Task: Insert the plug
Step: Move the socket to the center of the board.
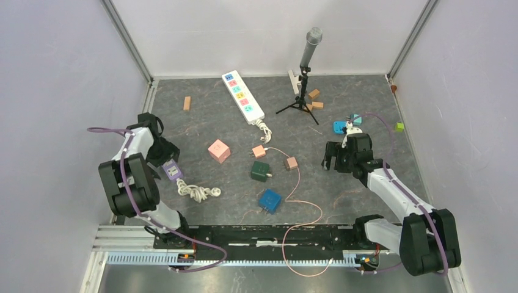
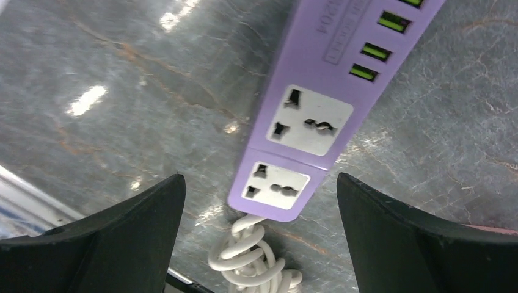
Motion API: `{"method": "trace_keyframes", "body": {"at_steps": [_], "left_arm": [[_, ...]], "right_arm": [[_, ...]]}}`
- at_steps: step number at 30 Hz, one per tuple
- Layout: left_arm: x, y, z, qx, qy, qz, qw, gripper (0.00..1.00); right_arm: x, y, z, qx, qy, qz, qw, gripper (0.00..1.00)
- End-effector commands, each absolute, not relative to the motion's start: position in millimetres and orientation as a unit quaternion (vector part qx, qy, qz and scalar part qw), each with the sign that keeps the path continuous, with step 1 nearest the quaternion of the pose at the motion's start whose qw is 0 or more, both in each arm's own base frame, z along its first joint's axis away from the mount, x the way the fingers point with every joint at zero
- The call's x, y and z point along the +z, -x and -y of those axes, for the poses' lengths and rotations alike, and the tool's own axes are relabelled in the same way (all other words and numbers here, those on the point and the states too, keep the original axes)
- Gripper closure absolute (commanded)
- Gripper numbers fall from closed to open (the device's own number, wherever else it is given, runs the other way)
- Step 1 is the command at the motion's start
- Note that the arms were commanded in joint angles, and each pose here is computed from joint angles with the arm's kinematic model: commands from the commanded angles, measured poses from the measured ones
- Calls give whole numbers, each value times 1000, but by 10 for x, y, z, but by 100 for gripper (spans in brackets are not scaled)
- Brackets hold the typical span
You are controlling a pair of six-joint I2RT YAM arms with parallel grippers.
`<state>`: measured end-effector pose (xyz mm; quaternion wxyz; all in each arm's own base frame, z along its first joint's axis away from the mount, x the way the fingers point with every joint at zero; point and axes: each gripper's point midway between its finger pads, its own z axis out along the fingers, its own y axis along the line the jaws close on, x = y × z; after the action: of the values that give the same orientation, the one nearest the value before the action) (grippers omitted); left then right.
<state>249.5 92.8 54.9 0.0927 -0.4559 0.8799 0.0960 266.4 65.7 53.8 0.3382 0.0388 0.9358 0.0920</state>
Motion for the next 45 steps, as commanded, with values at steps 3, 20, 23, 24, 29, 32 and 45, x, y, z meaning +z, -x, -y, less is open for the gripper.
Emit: {"method": "trace_keyframes", "body": {"at_steps": [3,20,23,24,29,32,45], "left_arm": [[364,-2755,-739,21,415,-904,101,0],[153,-2822,240,10,228,-971,76,56],[167,-2775,399,19,196,-978,76,58],[170,-2750,472,15,185,-980,76,58],[266,-2647,521,35,154,-983,91,39],[440,-2661,486,35,145,-982,118,10],[1395,-2831,922,-134,107,-948,267,0]], "right_arm": [[626,-2755,-694,96,-16,-935,342,2],[647,-2670,-837,129,20,-944,304,2],[617,-2649,-851,132,24,-946,296,2],[613,-2645,-858,134,24,-946,294,2],[619,-2638,-911,146,31,-946,288,2],[642,-2651,-886,138,36,-948,286,2],[681,-2583,-871,137,51,-945,292,2]]}}
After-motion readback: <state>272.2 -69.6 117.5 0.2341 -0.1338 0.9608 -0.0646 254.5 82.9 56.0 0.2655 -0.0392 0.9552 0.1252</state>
